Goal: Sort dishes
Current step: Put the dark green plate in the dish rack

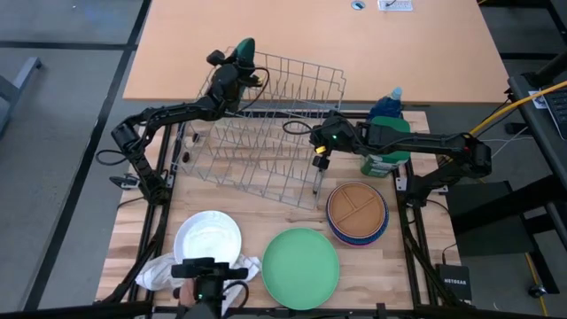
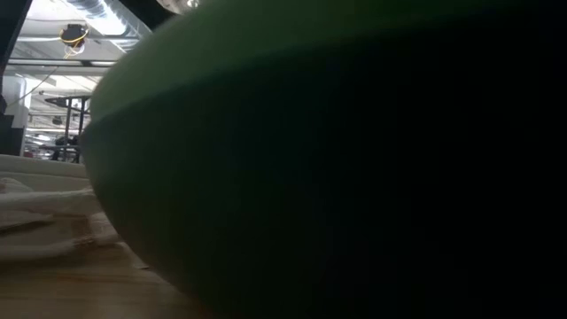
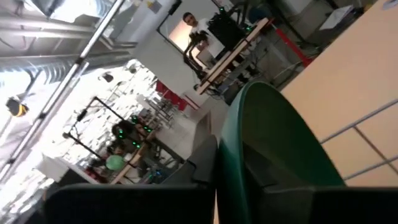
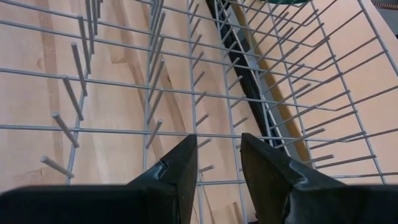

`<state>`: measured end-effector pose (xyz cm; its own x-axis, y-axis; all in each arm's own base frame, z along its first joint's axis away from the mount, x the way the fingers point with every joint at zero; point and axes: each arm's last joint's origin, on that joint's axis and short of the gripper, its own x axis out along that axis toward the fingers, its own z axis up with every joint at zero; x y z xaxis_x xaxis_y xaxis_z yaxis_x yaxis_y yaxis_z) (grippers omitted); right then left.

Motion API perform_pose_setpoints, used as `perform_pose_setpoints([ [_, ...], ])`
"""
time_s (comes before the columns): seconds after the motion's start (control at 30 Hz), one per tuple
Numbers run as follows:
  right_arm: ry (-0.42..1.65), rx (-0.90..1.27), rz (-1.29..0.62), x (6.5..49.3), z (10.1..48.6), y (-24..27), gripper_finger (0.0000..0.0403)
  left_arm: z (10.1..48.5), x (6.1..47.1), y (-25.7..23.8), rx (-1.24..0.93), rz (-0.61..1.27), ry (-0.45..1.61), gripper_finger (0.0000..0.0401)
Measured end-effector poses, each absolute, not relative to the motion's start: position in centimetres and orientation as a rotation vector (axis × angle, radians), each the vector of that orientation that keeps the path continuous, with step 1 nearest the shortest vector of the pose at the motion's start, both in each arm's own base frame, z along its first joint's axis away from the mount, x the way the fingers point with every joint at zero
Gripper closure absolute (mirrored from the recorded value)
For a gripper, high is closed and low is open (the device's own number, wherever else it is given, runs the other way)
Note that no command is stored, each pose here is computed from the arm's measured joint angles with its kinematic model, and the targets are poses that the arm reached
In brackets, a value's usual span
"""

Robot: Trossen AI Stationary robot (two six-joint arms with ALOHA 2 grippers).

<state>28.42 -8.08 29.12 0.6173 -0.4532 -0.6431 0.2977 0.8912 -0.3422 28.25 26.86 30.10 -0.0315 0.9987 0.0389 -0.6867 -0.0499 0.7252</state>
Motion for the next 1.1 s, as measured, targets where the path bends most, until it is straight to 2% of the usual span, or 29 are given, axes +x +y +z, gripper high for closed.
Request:
perform_pose_setpoints([
  [0.33,0.797,-0.19,-0.389,28.4,29.0,-7.9,0.0276,29.6,28.3,26.9,0.549,1.528,0.561,0.0344],
  [0.67,0.821,-0.189,-0.384,28.3,28.9,-7.9,0.0276,27.7,28.0,26.7,0.372,1.524,0.601,0.034],
  [0.97,0.847,-0.143,-0.389,28.0,28.6,-7.8,0.0276,27.6,28.4,26.3,0.355,1.513,0.592,0.0339],
  [1.1,0.848,-0.142,-0.387,28.0,28.6,-7.8,0.0276,27.6,28.4,26.3,0.356,1.523,0.581,0.0316],
])
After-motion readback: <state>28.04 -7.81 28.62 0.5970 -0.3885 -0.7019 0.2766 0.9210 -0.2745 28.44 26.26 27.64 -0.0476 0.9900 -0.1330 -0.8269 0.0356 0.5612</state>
